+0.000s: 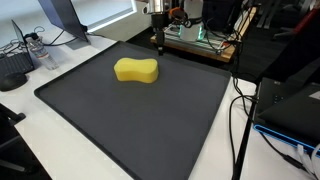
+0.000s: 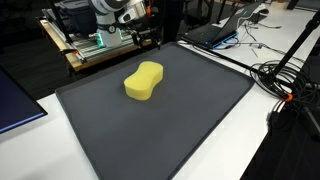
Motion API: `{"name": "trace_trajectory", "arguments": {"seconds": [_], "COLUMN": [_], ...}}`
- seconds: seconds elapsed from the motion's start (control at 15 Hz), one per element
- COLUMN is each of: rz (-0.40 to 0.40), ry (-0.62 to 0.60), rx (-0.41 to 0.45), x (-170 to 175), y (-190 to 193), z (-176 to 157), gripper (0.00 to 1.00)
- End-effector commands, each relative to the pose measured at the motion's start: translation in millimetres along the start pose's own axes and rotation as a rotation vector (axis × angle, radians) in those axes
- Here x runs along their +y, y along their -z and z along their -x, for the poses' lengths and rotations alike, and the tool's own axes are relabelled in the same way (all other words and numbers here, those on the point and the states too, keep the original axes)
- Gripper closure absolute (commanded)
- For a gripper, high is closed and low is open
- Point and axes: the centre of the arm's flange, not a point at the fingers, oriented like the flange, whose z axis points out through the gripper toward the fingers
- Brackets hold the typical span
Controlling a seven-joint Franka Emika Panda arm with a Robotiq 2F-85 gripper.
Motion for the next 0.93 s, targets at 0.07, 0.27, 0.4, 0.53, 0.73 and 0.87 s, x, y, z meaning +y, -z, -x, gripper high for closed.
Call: {"name": "trace_trajectory", "arguments": {"seconds": [0.07,0.27,0.4,0.53,0.73,0.87], "rz": [-0.065,-0.081,-0.105,-0.138,-0.191,-0.199], "ry": [-0.186,-0.271,-0.336,-0.4,-0.509,-0.593], "rx": [0.026,0.072,0.106,0.152,0.244,0.289], "x": [-54,-40,-34,-35,-52,-66], "y": [36,39,41,44,52,58], "z": [25,23,20,16,7,-3], "gripper": [0.0,0.0,0.0,0.0,0.0,0.0]}}
